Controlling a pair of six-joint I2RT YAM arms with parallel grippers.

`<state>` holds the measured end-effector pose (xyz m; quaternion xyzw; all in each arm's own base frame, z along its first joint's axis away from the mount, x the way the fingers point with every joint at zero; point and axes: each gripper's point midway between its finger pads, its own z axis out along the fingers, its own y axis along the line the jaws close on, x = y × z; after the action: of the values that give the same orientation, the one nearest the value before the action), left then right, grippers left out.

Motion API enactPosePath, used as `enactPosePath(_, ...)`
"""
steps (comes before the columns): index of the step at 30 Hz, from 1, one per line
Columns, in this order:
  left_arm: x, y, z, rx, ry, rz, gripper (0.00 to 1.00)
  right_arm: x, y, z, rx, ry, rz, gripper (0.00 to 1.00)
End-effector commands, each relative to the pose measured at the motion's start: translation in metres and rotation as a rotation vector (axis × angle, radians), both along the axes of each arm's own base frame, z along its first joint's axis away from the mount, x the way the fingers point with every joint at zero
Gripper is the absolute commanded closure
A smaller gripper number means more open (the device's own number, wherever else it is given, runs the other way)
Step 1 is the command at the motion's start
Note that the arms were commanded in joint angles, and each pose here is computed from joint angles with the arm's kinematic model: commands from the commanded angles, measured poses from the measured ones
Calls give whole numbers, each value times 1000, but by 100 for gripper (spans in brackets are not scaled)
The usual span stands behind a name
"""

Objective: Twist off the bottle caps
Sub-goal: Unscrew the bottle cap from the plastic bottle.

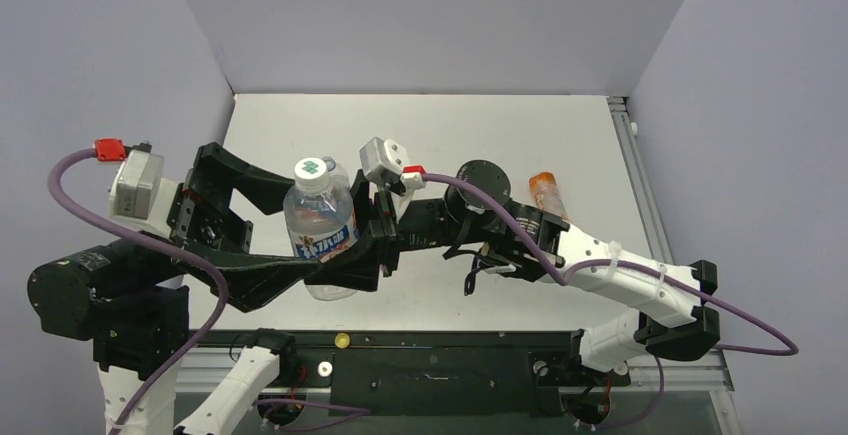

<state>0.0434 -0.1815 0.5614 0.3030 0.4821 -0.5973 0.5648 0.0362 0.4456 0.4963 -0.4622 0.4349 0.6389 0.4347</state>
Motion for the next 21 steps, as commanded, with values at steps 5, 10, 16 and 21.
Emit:
enactPosePath(5, 3, 4, 45, -67, -71, 40, 3, -20, -18, -19, -119, -117, 0, 74)
enactPosePath(10, -4, 1, 55, -49, -80, -18, 3, -31, -18, -27, -170, -138, 49, 73)
enactPosePath(16, -6, -1, 44, -8, -66, -49, 6, -34, -21, -18, -156, -169, 50, 73)
enactPosePath(21, -11, -1, 43, 6, -79, -59, 22, -32, -19, -18, -167, -185, 52, 74)
